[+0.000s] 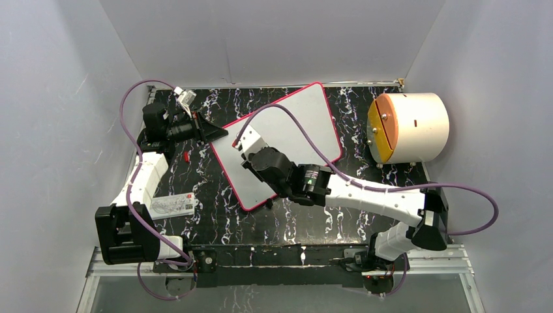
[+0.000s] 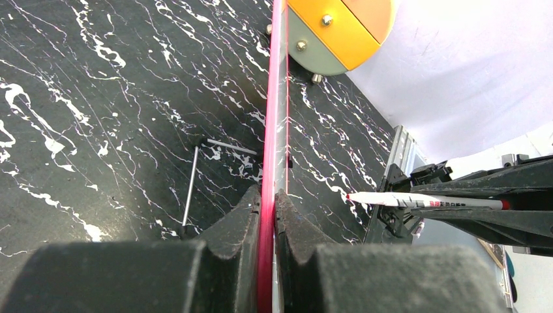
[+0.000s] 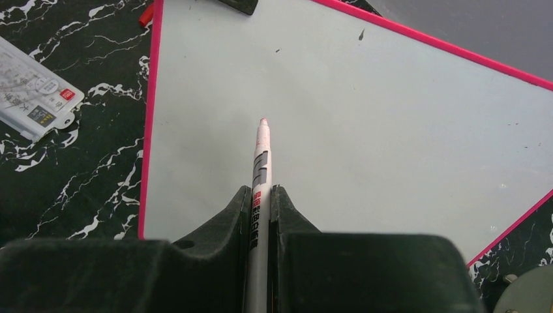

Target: Write a sentence on the whiteboard

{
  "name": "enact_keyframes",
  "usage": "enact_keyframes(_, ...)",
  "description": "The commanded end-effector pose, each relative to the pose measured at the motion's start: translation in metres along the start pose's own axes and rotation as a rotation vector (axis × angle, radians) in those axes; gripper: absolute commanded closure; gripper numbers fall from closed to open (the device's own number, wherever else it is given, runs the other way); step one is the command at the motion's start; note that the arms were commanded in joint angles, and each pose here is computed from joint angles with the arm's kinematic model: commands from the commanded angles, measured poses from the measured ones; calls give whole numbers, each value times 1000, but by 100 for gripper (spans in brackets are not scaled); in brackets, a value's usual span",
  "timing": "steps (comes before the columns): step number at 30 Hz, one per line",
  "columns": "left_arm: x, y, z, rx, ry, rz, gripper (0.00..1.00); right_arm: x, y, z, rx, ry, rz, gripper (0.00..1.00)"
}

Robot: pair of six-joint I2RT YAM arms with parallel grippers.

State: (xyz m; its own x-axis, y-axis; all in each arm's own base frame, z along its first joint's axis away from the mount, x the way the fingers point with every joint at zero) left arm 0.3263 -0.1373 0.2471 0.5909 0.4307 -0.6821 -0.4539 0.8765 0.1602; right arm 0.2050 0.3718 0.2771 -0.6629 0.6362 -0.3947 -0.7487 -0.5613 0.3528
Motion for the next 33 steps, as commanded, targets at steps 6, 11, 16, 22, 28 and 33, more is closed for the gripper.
enact_keyframes(6,11,-3,-24,55,59,47,100,-1,-4,23,-14,-17,-17,100)
enact_keyframes(11,10,-3,-23,53,49,48,100,3,-8,24,-8,-9,-4,100)
enact_keyframes(16,11,-3,-23,53,50,48,100,4,-10,24,3,0,-4,100)
enact_keyframes(22,10,-3,-24,54,51,46,100,6,-14,23,20,9,-4,100)
enact_keyframes(28,9,-3,-23,53,47,44,100,7,-18,22,50,23,-4,100)
enact_keyframes(33,9,-3,-23,53,46,46,100,9,-21,24,45,19,1,100)
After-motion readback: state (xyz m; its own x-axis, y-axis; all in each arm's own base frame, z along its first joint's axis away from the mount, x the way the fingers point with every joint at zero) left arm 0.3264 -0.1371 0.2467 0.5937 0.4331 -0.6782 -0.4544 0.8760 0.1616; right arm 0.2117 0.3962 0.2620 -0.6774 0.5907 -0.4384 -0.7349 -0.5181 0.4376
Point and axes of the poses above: each gripper's point midway between its finger pads, its own y axis back along the fingers, its own x axis along the line the jaws close on, z = x × y, the point moved 1 cm from there along y, back along the fingers, and after that the axes turned 9 degrees about y, right-handed, at the moved point
